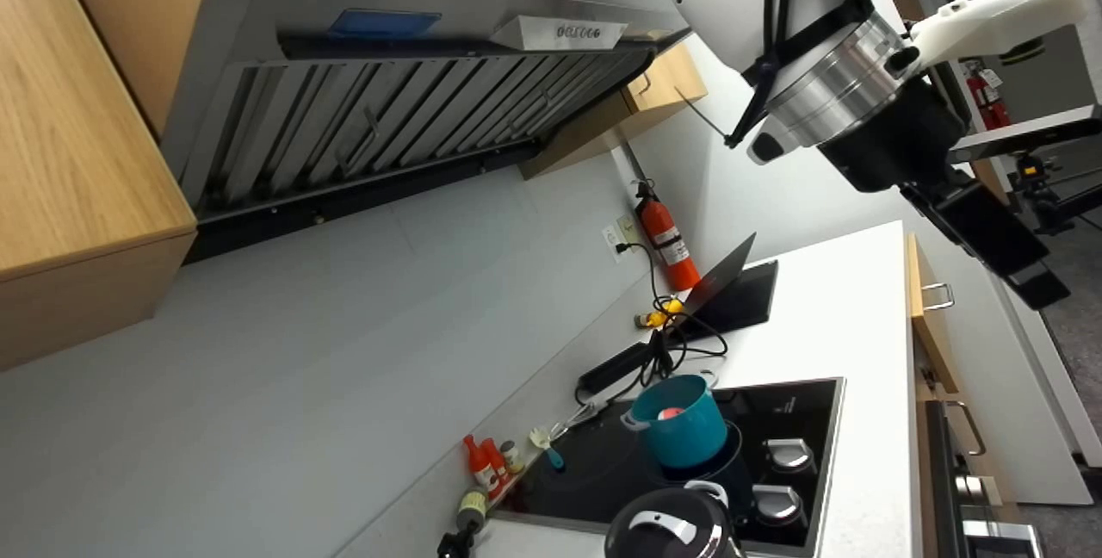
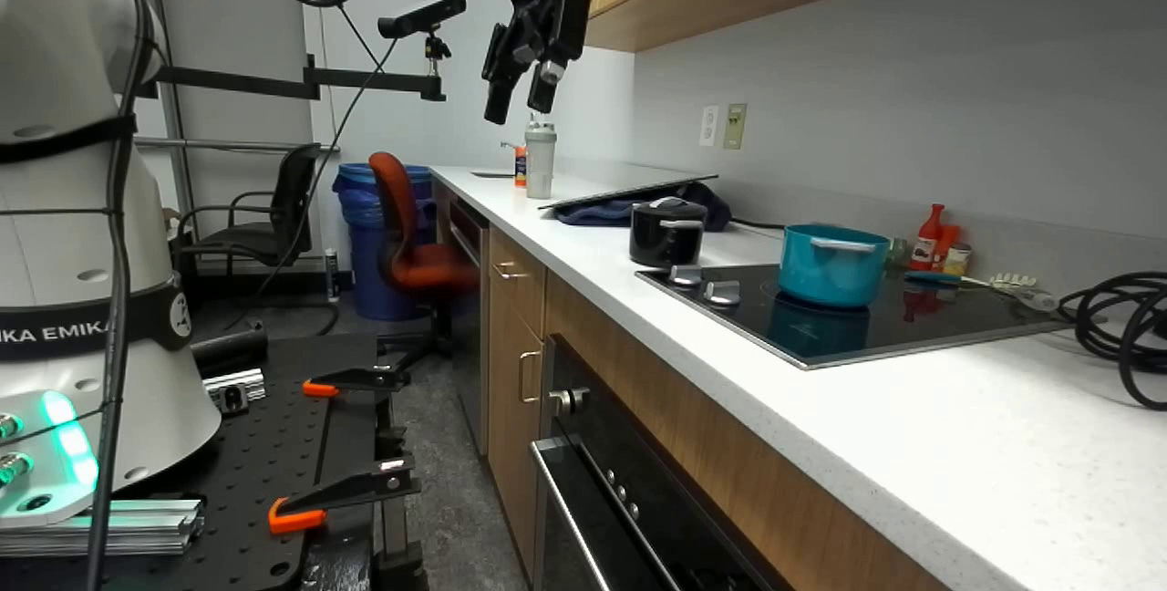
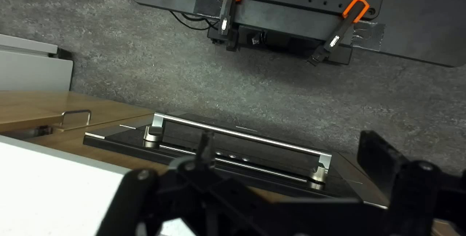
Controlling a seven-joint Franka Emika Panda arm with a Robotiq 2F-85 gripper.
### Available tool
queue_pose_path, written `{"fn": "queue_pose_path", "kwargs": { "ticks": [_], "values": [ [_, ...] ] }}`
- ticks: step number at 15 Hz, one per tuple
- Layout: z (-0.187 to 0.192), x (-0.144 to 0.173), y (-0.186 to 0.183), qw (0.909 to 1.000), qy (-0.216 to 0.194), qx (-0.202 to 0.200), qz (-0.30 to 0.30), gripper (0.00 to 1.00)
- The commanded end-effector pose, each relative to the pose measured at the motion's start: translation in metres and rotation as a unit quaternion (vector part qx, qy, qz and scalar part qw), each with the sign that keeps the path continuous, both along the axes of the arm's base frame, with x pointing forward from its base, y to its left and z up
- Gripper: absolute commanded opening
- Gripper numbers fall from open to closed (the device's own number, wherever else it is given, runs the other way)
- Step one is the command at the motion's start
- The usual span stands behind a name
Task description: Uncover the black pot and put the lid on the counter
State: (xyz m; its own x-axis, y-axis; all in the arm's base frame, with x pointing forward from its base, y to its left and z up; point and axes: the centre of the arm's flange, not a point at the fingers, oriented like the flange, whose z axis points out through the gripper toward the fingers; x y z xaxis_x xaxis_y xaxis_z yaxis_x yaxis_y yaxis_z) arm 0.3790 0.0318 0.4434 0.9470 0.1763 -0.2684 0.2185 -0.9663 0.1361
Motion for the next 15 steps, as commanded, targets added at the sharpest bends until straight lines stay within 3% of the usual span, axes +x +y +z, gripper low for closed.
{"fn": "queue_pose_path", "kwargs": {
  "ticks": [1, 15],
  "values": [
    [0.0, 0.0, 0.0, 1.0, 0.0, 0.0, 0.0, 1.0],
    [-0.0006, 0.0006, -0.0008, 1.0, -0.006, 0.001, 0.0, 1.0]
  ]
}}
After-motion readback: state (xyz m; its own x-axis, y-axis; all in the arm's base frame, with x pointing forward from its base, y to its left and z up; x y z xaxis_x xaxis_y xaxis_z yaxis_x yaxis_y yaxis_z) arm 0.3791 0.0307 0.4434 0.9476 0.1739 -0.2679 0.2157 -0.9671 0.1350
